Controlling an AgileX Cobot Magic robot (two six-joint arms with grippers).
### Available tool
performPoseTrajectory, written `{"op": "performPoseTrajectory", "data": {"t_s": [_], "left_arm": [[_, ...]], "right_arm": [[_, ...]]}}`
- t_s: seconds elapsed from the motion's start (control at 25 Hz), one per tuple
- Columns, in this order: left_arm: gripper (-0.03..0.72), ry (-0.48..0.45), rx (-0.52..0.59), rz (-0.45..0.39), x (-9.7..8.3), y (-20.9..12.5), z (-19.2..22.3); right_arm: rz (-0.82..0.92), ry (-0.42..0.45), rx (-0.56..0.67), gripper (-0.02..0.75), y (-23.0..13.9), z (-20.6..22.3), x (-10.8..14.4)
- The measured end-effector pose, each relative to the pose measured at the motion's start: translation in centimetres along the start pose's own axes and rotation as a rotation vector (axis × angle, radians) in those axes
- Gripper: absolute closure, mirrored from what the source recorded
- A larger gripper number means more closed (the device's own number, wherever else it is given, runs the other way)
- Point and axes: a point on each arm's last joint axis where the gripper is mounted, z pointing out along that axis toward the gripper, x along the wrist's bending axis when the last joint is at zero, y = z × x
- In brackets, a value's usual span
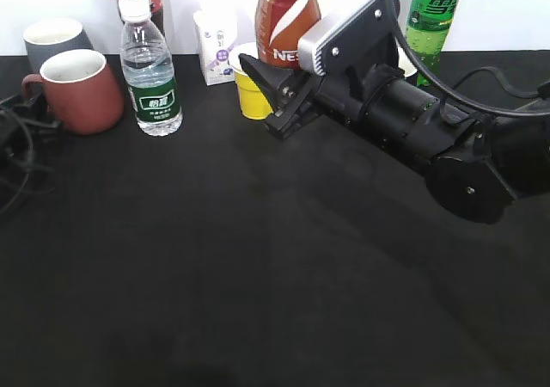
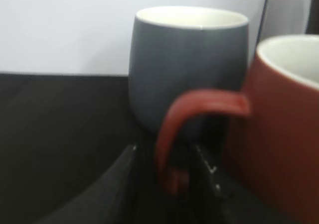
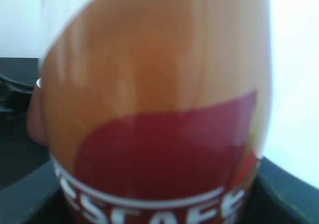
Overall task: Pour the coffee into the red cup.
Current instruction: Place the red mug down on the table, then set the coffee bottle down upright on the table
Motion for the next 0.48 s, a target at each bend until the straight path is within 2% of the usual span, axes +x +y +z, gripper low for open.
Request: {"op": "performPoseTrajectory", "data": {"t_s": [0.2,0.28,0.4,0.48], "left_arm": [[0.391,0.003,0.061,-0.003,-0.2,1.0,-4.7],[0.389,-0.024,0.026,0.001,-1.1,3.3,-7.8],[0.389,-0.072,-0.056,0.006,-2.4,6.0,-10.4],[0.389,-0.128,-0.125,0.013,-3.5,7.8,-12.0]], "right_arm": [[0.000,0.000,0.000,0.203,0.0,0.0,0.0],[0.011,-0.020,0.003,0.203,0.0,0.0,-0.2],[0.086,-0.165,0.020,0.203,-0.1,-0.1,-1.5],[0.149,-0.315,0.087,0.203,0.0,-0.5,-3.0]]}}
